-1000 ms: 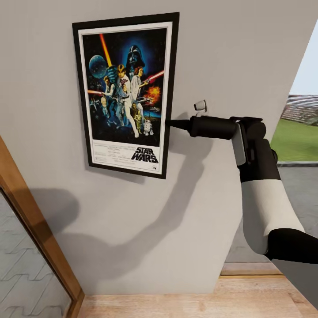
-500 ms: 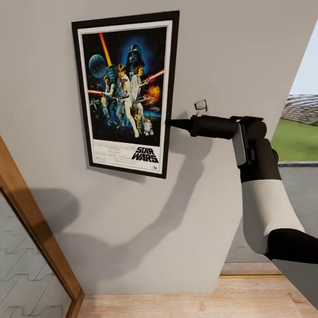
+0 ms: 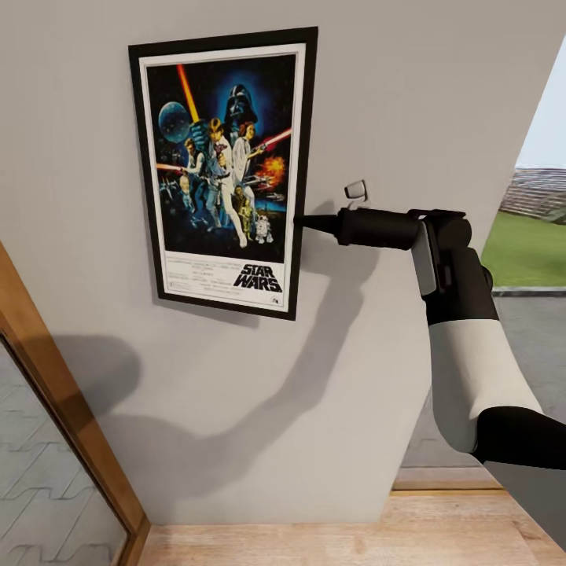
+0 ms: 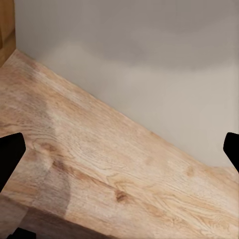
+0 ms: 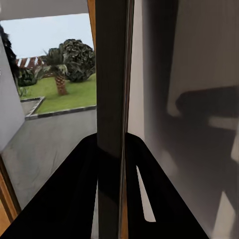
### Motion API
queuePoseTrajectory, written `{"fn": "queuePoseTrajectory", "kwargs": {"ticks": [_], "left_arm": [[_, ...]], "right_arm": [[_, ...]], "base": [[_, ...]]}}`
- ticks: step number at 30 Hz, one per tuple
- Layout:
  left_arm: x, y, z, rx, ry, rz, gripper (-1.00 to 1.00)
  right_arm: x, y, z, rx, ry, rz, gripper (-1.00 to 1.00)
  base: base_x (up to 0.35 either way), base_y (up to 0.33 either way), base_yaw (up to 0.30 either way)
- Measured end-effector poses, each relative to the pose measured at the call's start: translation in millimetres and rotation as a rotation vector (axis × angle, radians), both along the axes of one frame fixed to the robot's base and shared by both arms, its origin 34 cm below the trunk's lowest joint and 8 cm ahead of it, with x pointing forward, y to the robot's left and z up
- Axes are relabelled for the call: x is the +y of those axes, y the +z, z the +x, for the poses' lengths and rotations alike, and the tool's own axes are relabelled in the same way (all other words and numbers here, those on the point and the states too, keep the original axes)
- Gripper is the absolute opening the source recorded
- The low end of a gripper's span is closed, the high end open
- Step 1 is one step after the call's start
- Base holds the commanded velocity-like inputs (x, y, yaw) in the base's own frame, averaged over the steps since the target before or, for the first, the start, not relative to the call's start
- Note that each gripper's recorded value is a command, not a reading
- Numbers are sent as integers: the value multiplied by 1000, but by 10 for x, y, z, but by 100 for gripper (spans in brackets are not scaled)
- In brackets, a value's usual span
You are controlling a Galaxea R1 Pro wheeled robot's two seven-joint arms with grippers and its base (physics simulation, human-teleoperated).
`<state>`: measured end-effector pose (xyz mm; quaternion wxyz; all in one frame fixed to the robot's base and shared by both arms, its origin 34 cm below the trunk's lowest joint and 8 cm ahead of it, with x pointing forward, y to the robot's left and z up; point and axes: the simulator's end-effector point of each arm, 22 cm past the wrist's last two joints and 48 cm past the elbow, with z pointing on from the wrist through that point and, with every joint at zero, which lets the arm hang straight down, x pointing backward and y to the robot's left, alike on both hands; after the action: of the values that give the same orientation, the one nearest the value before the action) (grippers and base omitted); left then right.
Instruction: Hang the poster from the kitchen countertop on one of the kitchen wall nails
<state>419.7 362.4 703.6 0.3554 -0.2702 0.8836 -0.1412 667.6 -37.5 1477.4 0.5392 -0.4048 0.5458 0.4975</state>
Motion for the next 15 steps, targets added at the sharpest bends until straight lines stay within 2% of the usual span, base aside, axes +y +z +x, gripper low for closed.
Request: {"fn": "queuePoseTrajectory", "kwargs": {"ticks": [15], "left_arm": [[0,-1,-3,1,0,0,100]], "right_arm": [[-5,4,-4,-1,2,3,-100]], "base": [[0,0,0]]}}
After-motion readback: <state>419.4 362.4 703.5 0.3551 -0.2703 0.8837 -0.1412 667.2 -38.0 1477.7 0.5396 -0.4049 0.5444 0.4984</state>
